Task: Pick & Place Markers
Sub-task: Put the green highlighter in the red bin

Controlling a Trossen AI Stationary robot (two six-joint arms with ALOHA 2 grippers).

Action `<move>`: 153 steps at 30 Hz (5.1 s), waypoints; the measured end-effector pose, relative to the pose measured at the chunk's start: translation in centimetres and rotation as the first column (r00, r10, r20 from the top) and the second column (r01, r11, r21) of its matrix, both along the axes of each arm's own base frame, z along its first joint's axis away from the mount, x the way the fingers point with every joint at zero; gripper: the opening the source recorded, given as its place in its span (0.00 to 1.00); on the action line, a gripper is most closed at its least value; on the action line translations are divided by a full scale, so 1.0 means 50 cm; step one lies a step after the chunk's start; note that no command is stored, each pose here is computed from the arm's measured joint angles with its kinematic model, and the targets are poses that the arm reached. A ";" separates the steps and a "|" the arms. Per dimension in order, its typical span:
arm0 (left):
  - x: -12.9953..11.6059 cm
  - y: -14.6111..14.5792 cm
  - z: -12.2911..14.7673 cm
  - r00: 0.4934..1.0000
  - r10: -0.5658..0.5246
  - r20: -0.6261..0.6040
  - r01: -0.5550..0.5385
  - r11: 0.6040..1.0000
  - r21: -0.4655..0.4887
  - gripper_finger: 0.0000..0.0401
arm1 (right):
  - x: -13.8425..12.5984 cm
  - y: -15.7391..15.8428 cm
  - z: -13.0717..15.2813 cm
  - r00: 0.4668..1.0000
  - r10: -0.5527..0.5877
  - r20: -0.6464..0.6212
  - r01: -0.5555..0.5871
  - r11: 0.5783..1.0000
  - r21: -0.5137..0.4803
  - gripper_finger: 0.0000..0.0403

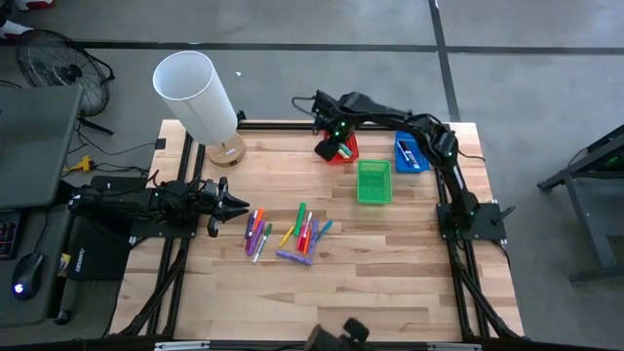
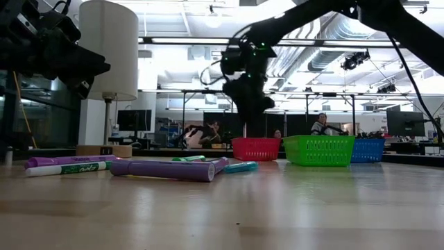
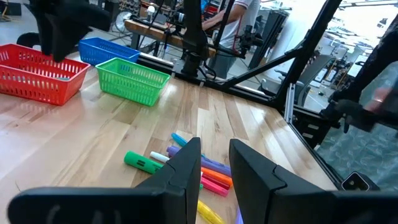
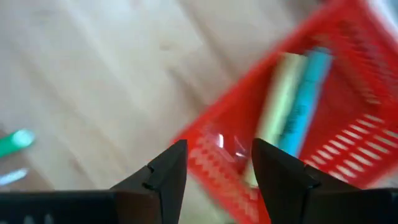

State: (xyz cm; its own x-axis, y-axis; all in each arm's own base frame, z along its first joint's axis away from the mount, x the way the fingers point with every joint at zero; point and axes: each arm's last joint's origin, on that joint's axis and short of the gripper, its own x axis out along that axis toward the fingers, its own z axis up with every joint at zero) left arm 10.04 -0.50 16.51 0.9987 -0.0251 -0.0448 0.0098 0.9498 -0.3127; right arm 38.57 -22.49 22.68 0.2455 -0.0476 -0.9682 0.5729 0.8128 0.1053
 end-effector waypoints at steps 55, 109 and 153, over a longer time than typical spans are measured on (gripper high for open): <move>0.000 0.000 0.000 1.000 0.000 0.000 0.000 1.000 0.000 0.21 | 0.179 0.407 -0.057 -0.107 0.966 -0.236 -0.869 -0.206 -0.450 0.34; 0.000 0.000 0.000 1.000 0.000 0.000 0.000 1.000 0.000 0.21 | 0.142 0.392 -0.181 0.021 0.994 -0.110 -0.962 -0.010 -0.273 0.32; 0.000 0.000 0.000 1.000 0.000 0.000 0.000 1.000 0.000 0.21 | 0.130 0.374 -0.182 0.792 0.610 -0.035 -0.609 0.784 -0.119 0.13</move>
State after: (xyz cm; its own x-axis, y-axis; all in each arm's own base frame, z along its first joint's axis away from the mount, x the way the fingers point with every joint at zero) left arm 10.04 -0.50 16.51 0.9987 -0.0247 -0.0448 0.0095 0.9498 -0.3127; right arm 45.08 -3.79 13.61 0.2671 -0.0001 -0.9637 -0.0463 0.9988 -0.0129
